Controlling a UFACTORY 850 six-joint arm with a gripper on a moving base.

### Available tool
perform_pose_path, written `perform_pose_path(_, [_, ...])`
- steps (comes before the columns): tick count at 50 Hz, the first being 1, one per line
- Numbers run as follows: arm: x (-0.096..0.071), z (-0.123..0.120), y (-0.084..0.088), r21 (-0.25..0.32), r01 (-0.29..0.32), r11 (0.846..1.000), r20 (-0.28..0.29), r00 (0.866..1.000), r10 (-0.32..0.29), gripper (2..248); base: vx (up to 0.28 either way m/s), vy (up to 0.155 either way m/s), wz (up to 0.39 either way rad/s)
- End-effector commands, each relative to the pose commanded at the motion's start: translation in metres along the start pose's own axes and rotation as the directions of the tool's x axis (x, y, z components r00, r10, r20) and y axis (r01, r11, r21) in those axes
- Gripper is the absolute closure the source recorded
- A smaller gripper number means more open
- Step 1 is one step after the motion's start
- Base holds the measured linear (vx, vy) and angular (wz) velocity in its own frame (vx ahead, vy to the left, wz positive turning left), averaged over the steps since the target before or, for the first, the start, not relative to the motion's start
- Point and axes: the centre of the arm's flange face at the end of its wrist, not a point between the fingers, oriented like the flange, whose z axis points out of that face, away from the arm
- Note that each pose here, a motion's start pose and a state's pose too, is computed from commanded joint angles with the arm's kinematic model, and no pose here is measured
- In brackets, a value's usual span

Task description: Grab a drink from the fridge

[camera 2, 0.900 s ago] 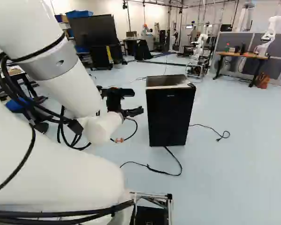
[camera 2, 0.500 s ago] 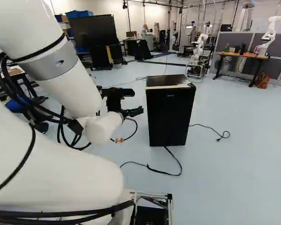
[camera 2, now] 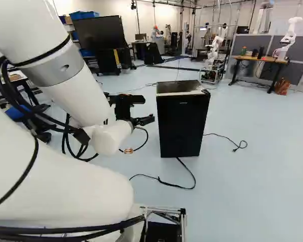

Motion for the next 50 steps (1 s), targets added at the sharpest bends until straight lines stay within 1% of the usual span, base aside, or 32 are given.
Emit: perform_pose_path(50, [0.0,0.0,0.0,0.0,0.0,1.0,0.0,1.0,0.0,3,0.045,0.0,-0.001])
